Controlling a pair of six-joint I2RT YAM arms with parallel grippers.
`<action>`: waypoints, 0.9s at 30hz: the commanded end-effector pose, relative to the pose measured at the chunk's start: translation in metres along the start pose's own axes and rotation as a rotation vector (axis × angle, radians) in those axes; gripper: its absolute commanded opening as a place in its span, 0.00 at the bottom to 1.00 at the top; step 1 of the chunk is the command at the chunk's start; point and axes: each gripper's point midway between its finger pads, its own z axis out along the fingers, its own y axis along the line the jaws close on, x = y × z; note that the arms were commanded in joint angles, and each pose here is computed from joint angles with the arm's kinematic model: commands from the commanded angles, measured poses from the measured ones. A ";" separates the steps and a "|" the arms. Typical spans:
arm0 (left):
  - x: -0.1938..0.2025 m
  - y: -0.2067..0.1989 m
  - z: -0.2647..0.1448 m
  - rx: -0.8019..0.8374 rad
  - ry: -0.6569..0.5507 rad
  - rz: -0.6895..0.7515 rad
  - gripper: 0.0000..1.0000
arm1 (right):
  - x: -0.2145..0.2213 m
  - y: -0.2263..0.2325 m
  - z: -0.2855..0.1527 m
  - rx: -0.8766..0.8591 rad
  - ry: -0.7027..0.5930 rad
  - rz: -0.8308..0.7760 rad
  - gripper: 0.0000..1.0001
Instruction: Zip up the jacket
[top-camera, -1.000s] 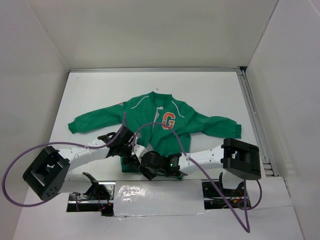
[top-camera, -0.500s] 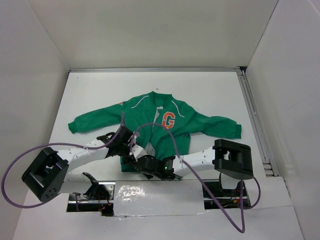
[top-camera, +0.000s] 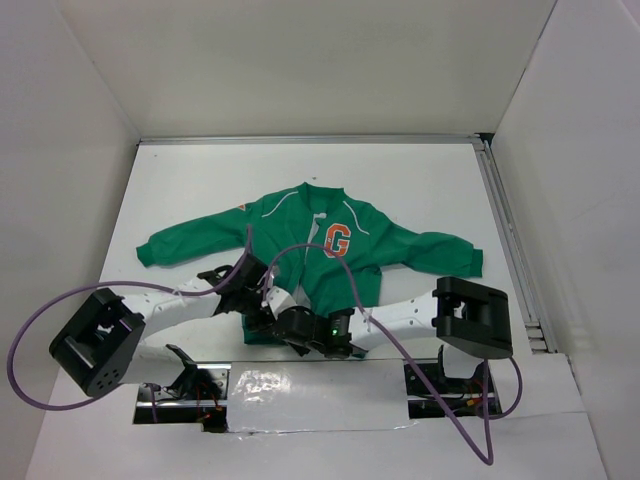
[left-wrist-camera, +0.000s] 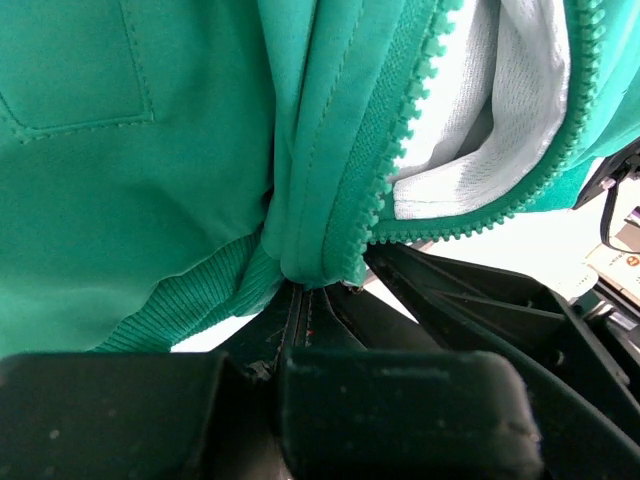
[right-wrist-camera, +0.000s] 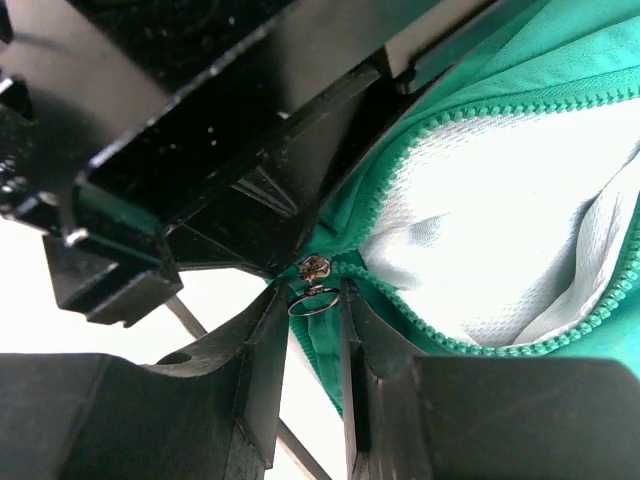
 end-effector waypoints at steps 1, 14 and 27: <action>0.005 0.009 0.005 -0.023 0.015 0.028 0.00 | -0.032 0.002 -0.013 -0.027 -0.074 0.018 0.05; 0.003 0.010 0.007 -0.030 0.022 0.050 0.00 | -0.044 -0.010 -0.017 -0.053 -0.094 0.050 0.00; 0.011 -0.005 -0.009 0.035 0.016 0.124 0.00 | -0.059 -0.045 -0.021 0.133 -0.105 0.083 0.00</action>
